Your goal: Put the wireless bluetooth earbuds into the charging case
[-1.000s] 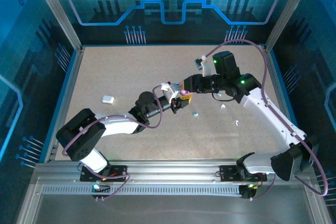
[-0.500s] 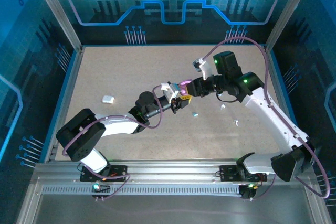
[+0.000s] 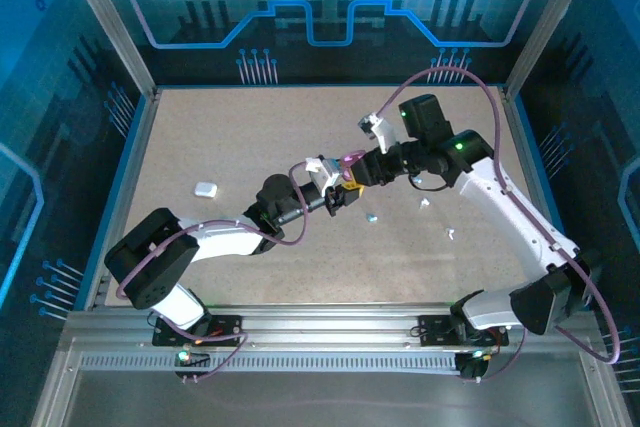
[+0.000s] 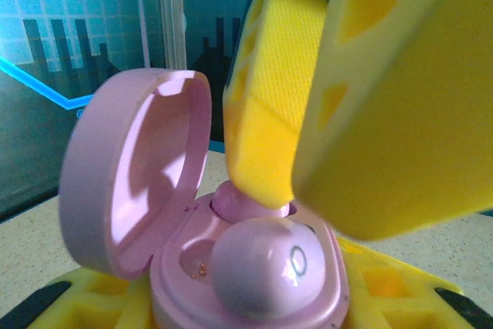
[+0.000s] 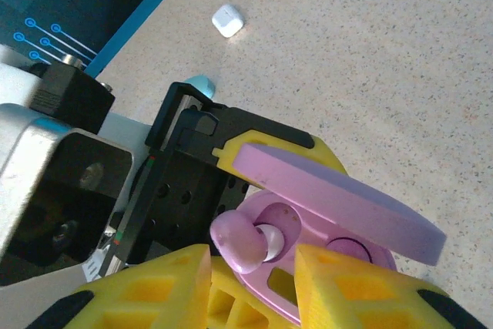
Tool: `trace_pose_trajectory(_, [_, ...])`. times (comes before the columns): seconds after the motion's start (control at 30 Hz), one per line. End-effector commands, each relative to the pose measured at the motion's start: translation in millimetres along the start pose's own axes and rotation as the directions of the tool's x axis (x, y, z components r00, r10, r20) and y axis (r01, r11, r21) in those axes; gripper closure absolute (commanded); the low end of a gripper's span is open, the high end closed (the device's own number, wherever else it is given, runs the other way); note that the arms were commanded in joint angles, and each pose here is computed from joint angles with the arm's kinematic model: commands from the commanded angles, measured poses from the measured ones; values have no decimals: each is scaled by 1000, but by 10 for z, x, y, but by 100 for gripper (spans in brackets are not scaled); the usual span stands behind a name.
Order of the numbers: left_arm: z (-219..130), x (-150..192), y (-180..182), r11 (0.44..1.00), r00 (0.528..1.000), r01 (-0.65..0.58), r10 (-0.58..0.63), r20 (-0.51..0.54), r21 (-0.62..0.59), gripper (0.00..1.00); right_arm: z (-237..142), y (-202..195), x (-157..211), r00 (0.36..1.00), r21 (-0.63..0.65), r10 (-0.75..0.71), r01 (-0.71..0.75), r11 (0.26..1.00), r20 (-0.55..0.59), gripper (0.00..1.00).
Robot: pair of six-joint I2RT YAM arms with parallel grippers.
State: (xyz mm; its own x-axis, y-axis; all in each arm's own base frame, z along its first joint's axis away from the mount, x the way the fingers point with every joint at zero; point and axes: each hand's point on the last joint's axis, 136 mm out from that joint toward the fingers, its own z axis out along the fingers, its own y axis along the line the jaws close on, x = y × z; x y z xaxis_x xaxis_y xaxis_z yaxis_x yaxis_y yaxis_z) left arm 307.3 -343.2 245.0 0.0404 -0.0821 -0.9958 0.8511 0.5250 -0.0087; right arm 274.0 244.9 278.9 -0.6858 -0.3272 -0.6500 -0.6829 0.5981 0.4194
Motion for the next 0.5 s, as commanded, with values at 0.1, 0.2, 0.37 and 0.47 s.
trace_pose_trajectory(0.1, [4,-291,-78,999,996,-36,33,79,25,70,-25,158,-60,999,-39,-46,46,998,-1,64])
trace_pose_trajectory(0.2, [6,-296,-77,999,996,-35,32,80,25,70,-4,157,-64,999,-39,-46,46,998,-7,64])
trace_pose_trajectory(0.37, [7,-302,-80,999,996,-37,35,80,25,70,34,156,-60,998,-38,-52,51,998,-23,64])
trace_pose_trajectory(0.47, [9,-306,-78,999,996,-37,35,80,25,70,60,152,-51,998,-38,-53,52,998,-32,66])
